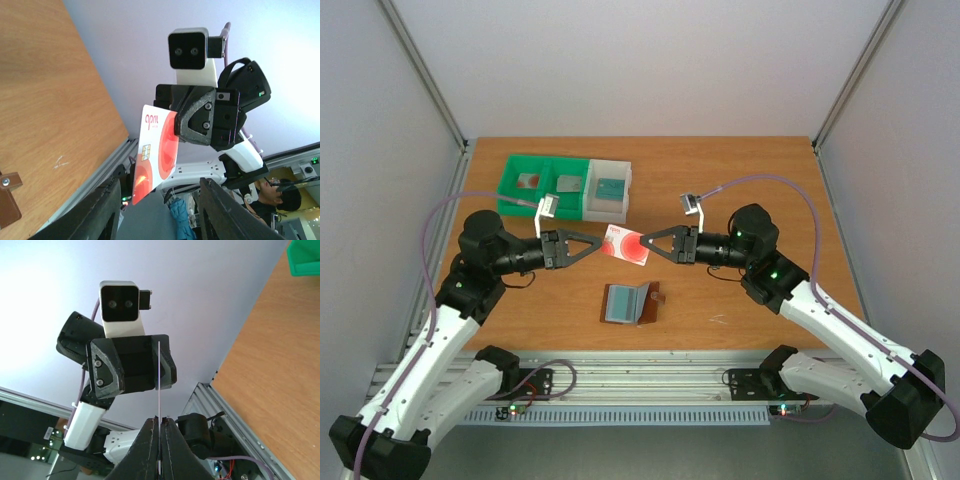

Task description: Take the credit cards out of the card holder

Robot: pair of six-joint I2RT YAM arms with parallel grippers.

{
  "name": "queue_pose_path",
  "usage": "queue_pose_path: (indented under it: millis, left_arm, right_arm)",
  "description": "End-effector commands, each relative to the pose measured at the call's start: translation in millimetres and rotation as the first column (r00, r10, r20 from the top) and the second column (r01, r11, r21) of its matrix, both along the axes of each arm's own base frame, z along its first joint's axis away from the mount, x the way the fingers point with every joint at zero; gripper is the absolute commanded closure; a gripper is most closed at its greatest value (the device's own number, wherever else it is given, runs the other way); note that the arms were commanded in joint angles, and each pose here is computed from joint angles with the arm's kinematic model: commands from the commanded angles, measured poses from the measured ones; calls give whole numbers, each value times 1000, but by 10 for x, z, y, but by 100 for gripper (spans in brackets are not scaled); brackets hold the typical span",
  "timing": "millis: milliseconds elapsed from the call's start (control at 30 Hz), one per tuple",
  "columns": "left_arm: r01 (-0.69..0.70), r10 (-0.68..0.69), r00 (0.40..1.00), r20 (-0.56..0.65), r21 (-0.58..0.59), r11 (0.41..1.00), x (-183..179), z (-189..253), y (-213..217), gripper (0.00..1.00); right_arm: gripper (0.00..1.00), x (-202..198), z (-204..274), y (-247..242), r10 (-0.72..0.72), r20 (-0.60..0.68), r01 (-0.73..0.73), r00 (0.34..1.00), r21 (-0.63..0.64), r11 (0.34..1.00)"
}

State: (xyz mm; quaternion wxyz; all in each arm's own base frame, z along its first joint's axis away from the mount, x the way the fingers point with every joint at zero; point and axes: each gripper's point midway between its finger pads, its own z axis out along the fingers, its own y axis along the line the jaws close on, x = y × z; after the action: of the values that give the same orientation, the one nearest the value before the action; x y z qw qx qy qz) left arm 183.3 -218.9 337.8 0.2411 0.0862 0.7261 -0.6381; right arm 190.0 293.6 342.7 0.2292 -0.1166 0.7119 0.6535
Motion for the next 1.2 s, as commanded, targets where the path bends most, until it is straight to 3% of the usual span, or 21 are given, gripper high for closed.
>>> queue_pose_path:
  millis: [0,200,467,533,633,867,967,1167]
  left_arm:
    - [-23,24,999,27,-32,999,79,71,-3,54]
    - [-18,20,1000,14,-77,997,112,64,-21,77]
    - [-29,27,999,-28,-65,997,160,-59,-31,76]
    - [-28,26,999,-36,-66,997,175,-88,-37,81]
    - [-31,28,999,-45,-72,997,178,-110,-36,99]
    - [-34,32,999,-29,-71,997,172,-114,-30,100]
    - [-42,41,999,-18,-53,998,189,-132,-26,100]
    - [-69,68,997,-24,-44,997,255,-154,-18,99]
  right_arm:
    - [99,14,100,-10,-7,-2,7,1000,61,998]
    - [99,61,31,-2,-22,-36,25,999,81,996]
    - [99,114,-58,-4,-48,-61,52,997,68,996]
    - [99,124,-77,2,-49,-69,54,996,69,996]
    - [99,147,-107,13,-53,-78,59,996,76,995]
    - [98,190,-193,30,-64,-96,69,993,55,996]
    - [86,176,-233,-3,-77,-81,79,994,24,997]
    - [50,147,-317,-83,-105,-74,103,992,-22,994]
